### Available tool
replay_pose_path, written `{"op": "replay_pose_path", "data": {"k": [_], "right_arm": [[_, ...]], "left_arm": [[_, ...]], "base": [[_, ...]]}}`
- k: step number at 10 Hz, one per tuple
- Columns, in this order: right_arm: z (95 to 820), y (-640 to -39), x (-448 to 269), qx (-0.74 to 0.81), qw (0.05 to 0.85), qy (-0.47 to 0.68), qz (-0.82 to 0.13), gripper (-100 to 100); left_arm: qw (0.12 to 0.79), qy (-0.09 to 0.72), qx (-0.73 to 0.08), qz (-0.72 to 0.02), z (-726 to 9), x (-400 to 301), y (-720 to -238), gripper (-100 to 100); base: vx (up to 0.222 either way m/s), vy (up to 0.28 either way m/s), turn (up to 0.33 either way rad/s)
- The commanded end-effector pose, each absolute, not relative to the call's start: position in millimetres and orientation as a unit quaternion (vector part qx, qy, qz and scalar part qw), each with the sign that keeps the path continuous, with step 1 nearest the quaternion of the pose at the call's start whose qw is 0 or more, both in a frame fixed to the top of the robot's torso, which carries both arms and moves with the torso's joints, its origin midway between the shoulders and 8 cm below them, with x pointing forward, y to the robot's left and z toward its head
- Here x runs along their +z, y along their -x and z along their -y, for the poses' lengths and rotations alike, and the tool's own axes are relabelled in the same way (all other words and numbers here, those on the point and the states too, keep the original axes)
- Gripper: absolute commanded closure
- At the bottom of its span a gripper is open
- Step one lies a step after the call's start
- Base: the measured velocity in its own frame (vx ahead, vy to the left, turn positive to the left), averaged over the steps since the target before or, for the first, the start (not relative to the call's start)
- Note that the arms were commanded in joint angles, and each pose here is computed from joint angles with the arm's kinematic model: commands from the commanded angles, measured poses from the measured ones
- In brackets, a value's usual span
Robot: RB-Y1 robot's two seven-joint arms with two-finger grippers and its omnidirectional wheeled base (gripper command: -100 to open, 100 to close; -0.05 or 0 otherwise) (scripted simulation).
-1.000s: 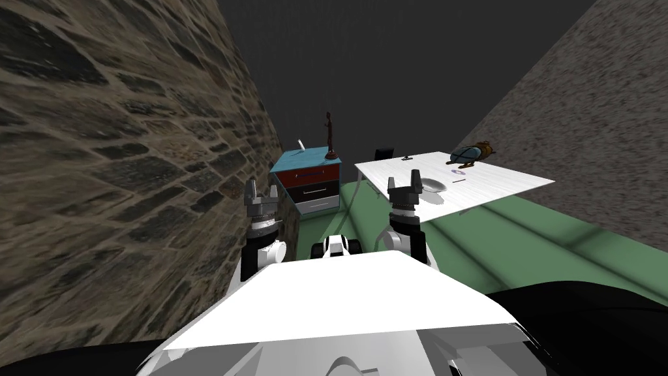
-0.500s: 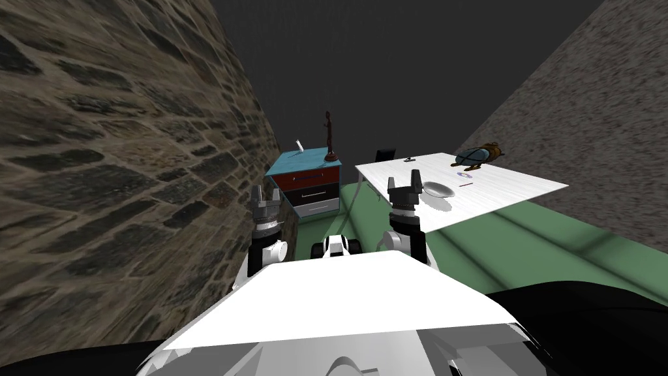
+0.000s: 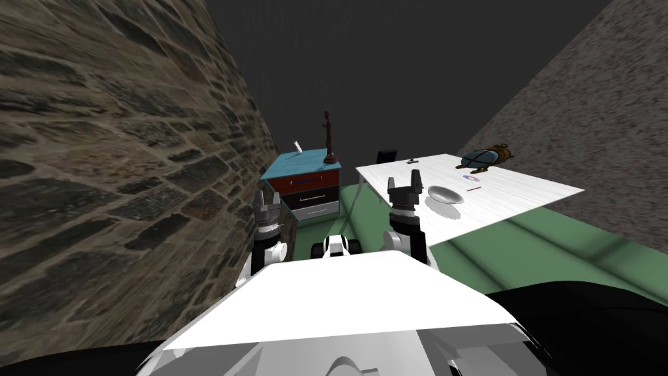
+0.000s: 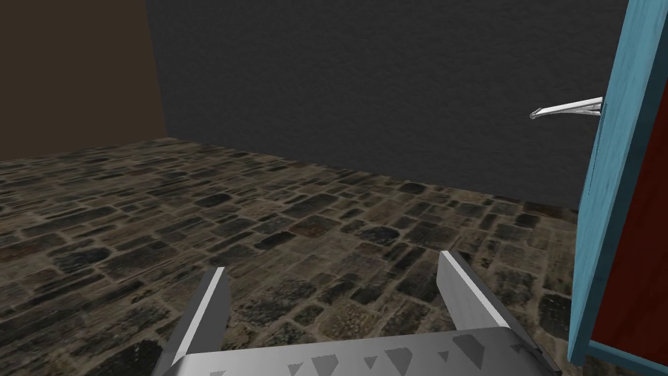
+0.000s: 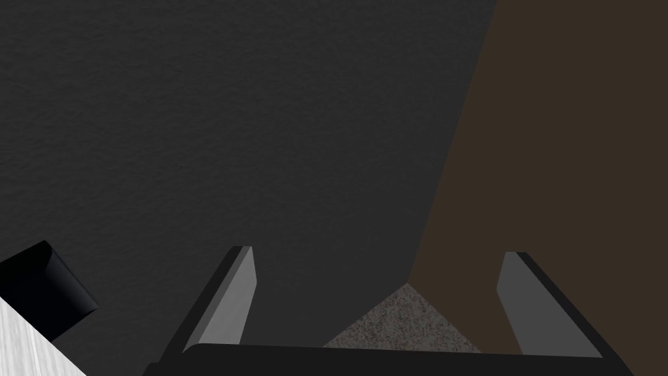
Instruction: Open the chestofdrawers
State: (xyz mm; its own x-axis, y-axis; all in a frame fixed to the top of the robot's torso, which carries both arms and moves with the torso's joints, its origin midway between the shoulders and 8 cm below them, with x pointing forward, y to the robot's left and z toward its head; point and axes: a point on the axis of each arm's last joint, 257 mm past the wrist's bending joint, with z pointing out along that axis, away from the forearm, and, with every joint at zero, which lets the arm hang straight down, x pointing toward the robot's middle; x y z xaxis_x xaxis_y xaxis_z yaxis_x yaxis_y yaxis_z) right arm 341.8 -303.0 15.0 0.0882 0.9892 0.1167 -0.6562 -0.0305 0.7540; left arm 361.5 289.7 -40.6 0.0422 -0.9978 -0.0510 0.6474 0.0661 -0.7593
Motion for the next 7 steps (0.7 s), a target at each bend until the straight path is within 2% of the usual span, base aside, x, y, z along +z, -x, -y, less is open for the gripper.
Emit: {"op": "replay_pose_path", "data": {"k": [1, 7], "right_arm": [[303, -342, 15, 0.63, 0.653, -0.344, -0.242, 0], [303, -342, 15, 0.63, 0.653, -0.344, -0.242, 0]], "left_arm": [[0.666, 0.283, -0.618, -0.307, -294, -59, -360, -100], [0.669, 0.284, -0.612, -0.312, -305, -97, -357, -100]], "base": [[0.135, -0.027, 0.003], [0.119, -0.023, 0.003]]}}
